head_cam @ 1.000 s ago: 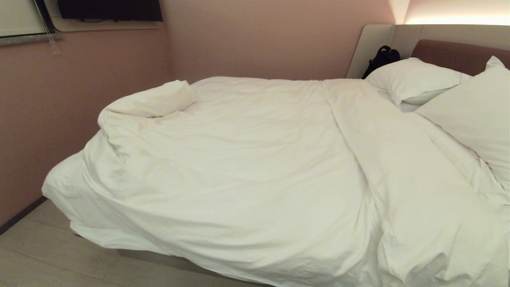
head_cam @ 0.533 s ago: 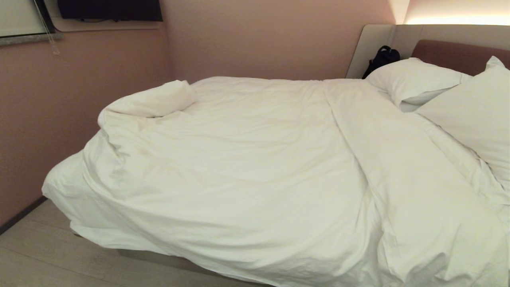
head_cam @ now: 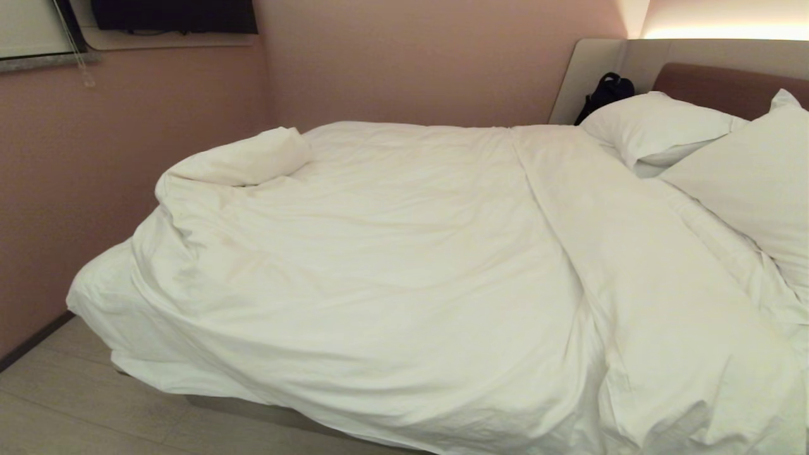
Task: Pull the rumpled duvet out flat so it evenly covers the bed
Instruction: Hold the folded corner of the quilt
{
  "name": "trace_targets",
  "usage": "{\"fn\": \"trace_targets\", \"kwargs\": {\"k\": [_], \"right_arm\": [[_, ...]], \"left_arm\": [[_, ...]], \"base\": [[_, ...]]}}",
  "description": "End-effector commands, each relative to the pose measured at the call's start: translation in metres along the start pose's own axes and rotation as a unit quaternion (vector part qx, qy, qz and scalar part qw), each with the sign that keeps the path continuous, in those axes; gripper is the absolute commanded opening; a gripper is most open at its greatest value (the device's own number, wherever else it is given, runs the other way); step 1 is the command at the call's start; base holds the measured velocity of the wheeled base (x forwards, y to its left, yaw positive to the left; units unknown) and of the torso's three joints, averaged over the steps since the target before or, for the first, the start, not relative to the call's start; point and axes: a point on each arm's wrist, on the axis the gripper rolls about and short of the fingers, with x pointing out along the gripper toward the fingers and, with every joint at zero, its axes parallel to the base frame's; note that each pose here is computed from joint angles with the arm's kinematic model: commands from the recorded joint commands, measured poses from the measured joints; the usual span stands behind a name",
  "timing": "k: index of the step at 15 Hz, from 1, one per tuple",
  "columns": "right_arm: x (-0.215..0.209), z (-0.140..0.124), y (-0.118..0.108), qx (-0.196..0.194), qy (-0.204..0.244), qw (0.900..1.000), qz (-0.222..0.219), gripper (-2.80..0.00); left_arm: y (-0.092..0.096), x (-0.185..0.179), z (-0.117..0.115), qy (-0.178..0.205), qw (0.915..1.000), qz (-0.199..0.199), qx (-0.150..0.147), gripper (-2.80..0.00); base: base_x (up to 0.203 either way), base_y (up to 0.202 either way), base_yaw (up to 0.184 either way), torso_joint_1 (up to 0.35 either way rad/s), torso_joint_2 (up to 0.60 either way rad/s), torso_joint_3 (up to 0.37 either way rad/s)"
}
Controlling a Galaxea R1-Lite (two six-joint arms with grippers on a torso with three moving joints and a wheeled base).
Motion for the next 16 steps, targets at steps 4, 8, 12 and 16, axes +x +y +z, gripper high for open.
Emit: {"fn": "trace_targets", "kwargs": {"k": [4,8,12,16], "right_arm": [[0.013,-0.018,0.001,-0.029,-0.026,0.999,0.014,-2.8],[0.017,-0.032,0.001,-0.029,-0.001,0.999,0.014,-2.8],[0.019,-0.04,0.001,-0.026,0.016,0.999,0.02,-2.8],[0.021,-0.048,0.002,-0.022,0.029,0.999,0.027,-2.8]], "left_arm": [[0.0,0.0,0.0,0.0,1.0,0.0,0.0,-2.8],[0.0,0.0,0.0,0.0,1.0,0.0,0.0,-2.8],[0.0,0.0,0.0,0.0,1.0,0.0,0.0,-2.8],[0.0,0.0,0.0,0.0,1.0,0.0,0.0,-2.8]], "base": [[0.0,0.0,0.0,0.0,0.0,0.0],[0.0,0.0,0.0,0.0,0.0,0.0],[0.0,0.0,0.0,0.0,0.0,0.0],[0.0,0.0,0.0,0.0,0.0,0.0]]}}
